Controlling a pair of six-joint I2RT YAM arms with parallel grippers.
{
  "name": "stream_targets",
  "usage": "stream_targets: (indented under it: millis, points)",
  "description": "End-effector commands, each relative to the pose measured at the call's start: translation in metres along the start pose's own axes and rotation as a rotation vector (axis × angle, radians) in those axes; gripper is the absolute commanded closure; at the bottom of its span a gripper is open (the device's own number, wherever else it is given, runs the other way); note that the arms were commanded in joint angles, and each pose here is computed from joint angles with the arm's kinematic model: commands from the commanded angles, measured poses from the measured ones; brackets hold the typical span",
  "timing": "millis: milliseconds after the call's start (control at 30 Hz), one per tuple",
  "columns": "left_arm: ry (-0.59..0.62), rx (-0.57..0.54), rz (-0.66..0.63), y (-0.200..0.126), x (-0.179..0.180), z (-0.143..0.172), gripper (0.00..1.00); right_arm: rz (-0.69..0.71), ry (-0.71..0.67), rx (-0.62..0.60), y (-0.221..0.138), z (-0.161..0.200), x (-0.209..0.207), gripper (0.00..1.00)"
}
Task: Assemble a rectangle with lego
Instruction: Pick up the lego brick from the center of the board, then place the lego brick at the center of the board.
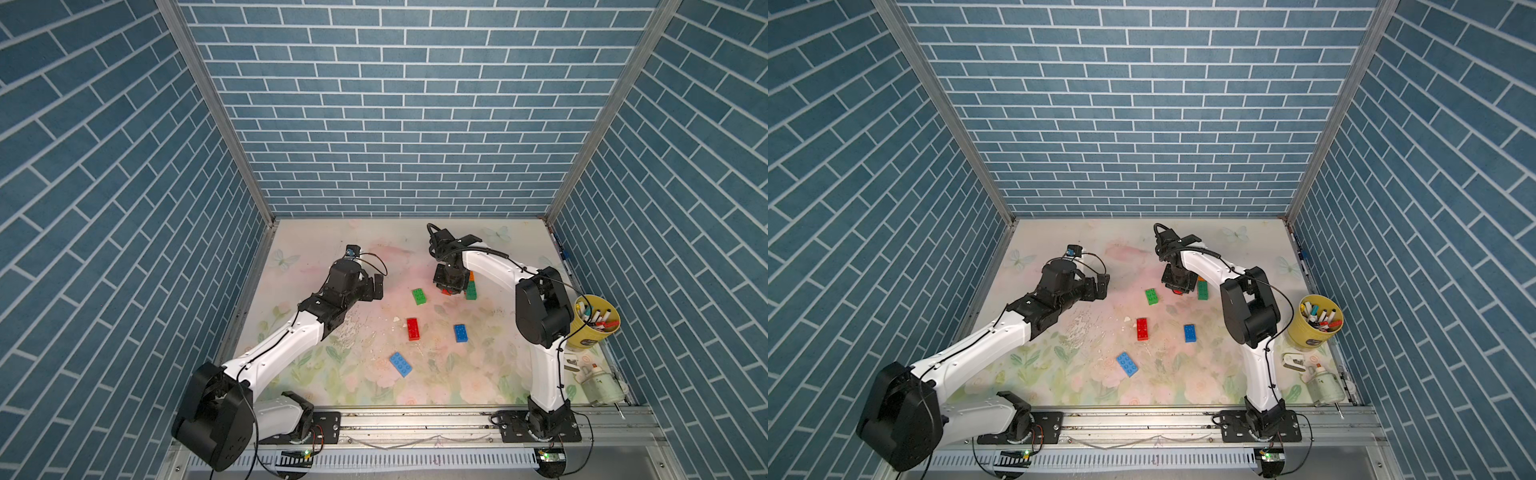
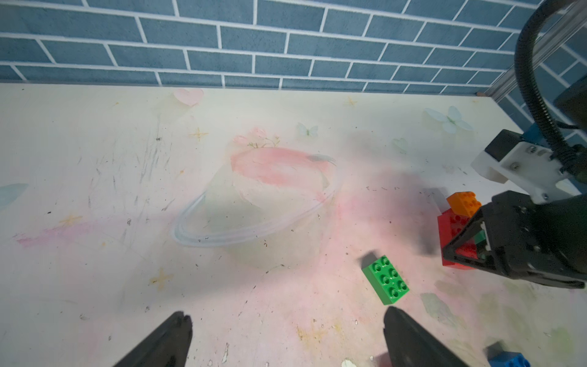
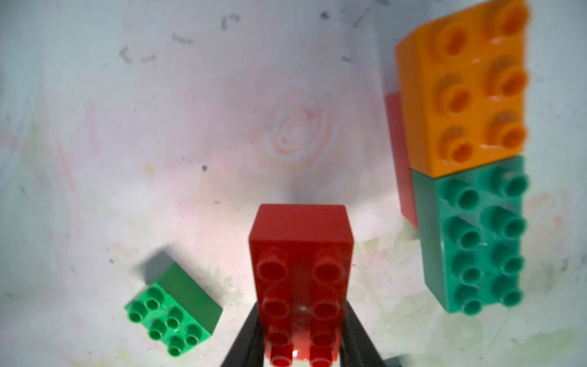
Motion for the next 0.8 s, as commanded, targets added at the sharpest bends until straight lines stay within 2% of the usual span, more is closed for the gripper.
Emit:
stream_targets:
  millis: [0,167,300,767]
  points:
    - [-0.029,-0.070,0.028,-0.015,-0.003,-0.020,0.00,0.006,0.315,-0.035,-0.005,-0.004,-0.002,0.78]
    - [-0.046,-0.119,0.044,-0.027,-0.003,-0.028,0.00,0.032,0.471,0.022,0.007,0.004,0.000,0.78]
    - [-0.054,-0.135,0.056,-0.030,-0.004,-0.029,0.00,0.030,0.590,-0.001,0.008,0.005,-0.004,0.78]
    - [-0.056,-0.140,0.081,-0.032,-0.007,-0.031,0.00,0.028,0.680,0.058,0.035,0.032,0.014,0.78]
Point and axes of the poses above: each gripper's point midway between its finger pads, its own y axis out along the fingers, its own x axis along the line the jaws close on, z = x × y, the point moved 4 cm from there along -y, back along the fingers, and after that the axes turned 15 degrees about y, right-handed, at the moved point
